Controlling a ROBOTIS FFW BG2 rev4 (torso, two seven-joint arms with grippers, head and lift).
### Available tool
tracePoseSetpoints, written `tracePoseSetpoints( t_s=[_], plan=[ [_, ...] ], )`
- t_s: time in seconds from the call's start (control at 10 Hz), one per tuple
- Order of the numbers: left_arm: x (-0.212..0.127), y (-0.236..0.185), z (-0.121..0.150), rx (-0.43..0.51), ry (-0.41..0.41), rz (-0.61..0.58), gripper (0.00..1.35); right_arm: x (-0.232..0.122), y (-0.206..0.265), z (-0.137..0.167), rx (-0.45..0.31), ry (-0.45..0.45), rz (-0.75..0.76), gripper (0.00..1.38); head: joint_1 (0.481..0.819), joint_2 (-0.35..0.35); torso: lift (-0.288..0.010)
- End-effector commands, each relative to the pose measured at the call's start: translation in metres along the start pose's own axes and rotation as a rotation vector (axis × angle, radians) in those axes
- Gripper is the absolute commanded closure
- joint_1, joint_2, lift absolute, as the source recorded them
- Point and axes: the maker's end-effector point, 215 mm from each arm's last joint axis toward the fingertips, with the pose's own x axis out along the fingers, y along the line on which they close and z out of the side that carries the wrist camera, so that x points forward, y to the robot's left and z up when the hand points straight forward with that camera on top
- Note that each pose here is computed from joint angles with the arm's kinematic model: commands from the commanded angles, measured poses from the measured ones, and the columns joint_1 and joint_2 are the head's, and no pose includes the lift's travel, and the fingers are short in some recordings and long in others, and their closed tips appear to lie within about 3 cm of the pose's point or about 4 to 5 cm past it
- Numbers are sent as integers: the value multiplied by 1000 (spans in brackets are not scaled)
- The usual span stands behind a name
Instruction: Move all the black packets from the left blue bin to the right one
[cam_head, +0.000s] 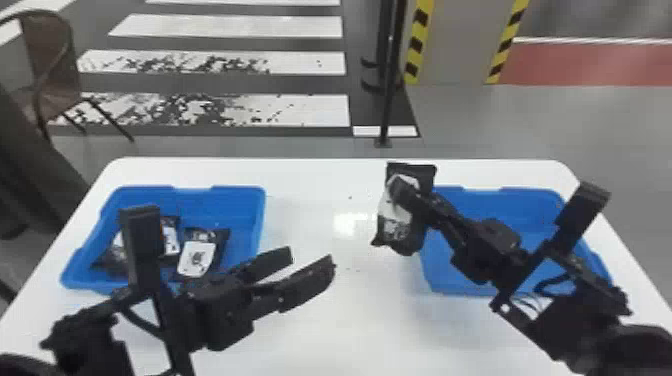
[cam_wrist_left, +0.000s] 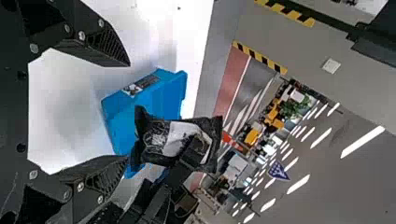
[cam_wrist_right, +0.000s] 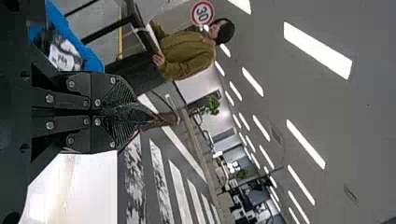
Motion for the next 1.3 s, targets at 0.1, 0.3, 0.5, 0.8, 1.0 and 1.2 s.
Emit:
tracePoseSetpoints(
  t_s=[0.1,0.3,0.5,0.8,1.0,1.2],
  plan=[
    [-37,38,7,-2,-40,126,165,-32,-121,7,-88,43,-234,1280,695,-46,-140],
    [-60,62,14,6,-66,206,167,-61,-212,-5,-119,120,-411,1280,695,-98,-140],
    [-69,74,25,30,-88,245,167,-82,-259,-34,-108,199,-520,1130,695,-141,-140],
    [-89,109,43,91,-106,371,167,-120,-223,16,-377,110,-645,58,695,-167,-140],
    [-113,156,48,127,-68,525,167,-143,-150,33,-473,23,-638,202,695,-141,-140],
    [-117,196,49,118,-14,612,170,-158,-85,42,-531,-39,-591,216,695,-38,-140]
  ],
)
